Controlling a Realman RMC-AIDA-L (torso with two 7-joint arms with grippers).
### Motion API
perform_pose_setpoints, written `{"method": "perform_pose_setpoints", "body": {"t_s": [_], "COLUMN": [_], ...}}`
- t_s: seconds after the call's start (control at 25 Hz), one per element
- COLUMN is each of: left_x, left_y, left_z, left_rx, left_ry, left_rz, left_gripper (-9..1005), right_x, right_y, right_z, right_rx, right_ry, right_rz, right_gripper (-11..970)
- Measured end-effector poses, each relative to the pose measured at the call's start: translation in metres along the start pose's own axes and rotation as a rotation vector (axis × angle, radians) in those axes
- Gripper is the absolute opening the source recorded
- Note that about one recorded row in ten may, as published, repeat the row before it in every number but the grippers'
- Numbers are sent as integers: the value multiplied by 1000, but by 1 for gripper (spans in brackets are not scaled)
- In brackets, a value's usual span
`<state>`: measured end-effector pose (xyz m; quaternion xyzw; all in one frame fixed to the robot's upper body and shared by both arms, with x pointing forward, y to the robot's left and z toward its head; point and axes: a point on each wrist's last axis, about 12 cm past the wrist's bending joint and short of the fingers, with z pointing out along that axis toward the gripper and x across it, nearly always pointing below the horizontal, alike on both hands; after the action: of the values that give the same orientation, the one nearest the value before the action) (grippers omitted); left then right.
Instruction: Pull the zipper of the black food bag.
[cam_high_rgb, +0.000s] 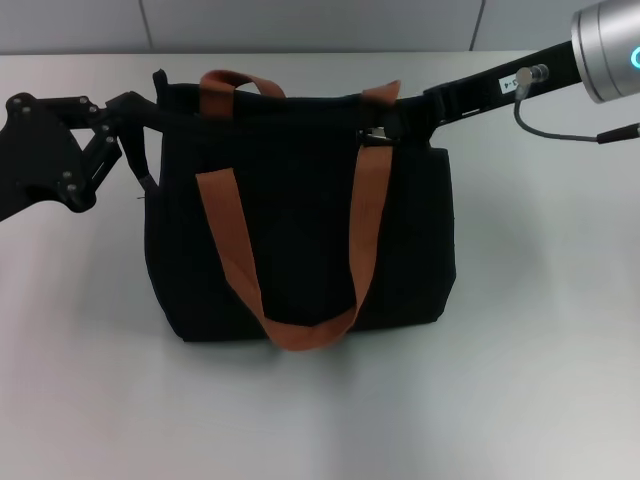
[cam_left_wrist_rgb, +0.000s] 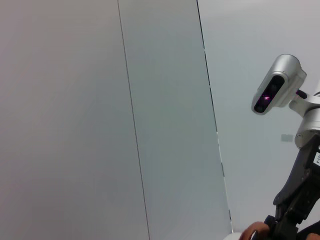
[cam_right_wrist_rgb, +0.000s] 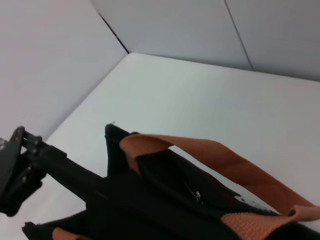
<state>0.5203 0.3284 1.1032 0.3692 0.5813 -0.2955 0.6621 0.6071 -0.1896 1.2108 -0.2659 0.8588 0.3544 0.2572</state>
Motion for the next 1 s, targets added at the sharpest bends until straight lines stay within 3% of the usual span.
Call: {"method": "perform_pose_setpoints", "body": {"t_s": [0.28,0.52,0.64,0.84,1.0], "left_x": [0,1,2,3,4], "left_y": [0,-1,-2,-4,-5], "left_z": [0,-1,-1,-2,-3], "left_rx": [0,-2,-1,8,10], "left_ry": [-2,0,1,11,20], "left_rz": [-3,-18,-29,-47,-51], "left_gripper": [139,140,141,143,144], "right_x": [6,18,29,68,92], "right_y": [-4,-10,-11,-15,-16], "right_z": [-14,-28,-36,-43,-39], "right_rx": [-113,-209,-311,-489,-519], "right_ry": [-105,-238,-337,-474,-506], "right_rz": [-12,-46,-127,-331,-439], "right_gripper": [-1,59,267,501,680]}}
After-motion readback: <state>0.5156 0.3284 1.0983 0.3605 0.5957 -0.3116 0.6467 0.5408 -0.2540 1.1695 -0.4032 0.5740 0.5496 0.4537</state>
